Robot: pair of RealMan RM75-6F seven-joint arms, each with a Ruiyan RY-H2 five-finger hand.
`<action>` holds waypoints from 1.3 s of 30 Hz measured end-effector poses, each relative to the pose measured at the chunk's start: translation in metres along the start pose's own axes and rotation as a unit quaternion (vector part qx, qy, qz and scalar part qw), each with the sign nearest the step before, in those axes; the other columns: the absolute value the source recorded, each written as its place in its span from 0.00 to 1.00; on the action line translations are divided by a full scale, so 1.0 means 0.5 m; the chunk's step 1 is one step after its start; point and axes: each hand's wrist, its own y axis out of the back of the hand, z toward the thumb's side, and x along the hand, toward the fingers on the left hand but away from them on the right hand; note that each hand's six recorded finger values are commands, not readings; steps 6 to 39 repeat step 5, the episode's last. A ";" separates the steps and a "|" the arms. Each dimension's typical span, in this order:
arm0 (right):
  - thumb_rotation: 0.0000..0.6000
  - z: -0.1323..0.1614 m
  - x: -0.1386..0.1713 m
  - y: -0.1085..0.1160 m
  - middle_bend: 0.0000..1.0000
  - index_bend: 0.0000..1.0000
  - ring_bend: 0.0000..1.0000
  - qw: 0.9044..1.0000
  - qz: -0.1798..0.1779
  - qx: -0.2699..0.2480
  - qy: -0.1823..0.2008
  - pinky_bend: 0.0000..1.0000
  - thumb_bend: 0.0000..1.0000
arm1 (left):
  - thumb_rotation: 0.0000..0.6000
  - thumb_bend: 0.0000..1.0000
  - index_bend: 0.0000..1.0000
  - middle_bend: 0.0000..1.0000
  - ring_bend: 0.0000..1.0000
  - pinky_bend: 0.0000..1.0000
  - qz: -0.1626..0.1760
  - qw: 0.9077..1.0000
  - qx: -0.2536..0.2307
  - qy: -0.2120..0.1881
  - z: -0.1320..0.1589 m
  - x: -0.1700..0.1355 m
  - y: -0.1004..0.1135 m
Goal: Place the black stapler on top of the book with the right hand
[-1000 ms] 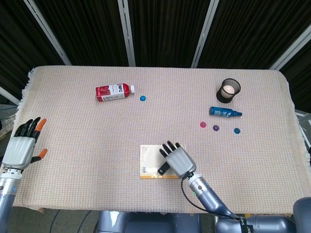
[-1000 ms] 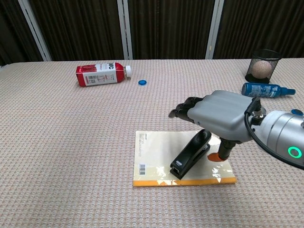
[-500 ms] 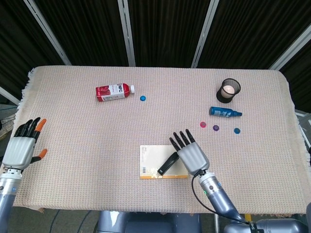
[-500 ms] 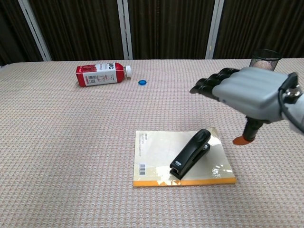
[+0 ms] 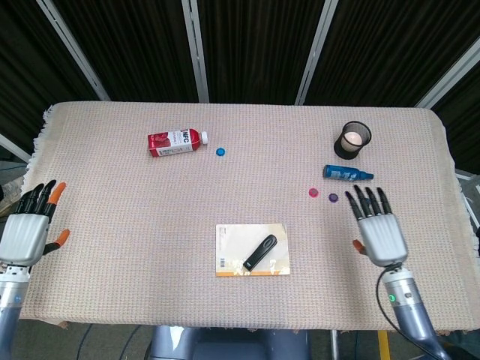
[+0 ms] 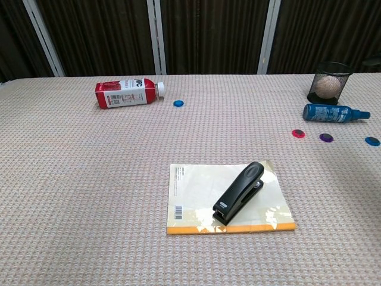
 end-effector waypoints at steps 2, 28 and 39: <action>1.00 -0.056 0.012 -0.013 0.00 0.00 0.00 1.000 -0.007 -0.009 -0.026 0.00 0.09 | 1.00 0.27 0.01 0.00 0.01 0.12 0.000 1.000 0.001 0.000 0.003 -0.003 -0.001; 1.00 -0.137 0.037 -0.028 0.00 0.00 0.00 0.998 -0.019 -0.004 -0.063 0.00 0.09 | 1.00 0.27 0.01 0.00 0.01 0.12 0.002 1.000 0.000 -0.001 0.003 -0.006 0.001; 1.00 -0.137 0.037 -0.028 0.00 0.00 0.00 0.998 -0.019 -0.004 -0.063 0.00 0.09 | 1.00 0.27 0.01 0.00 0.01 0.12 0.002 1.000 0.000 -0.001 0.003 -0.006 0.001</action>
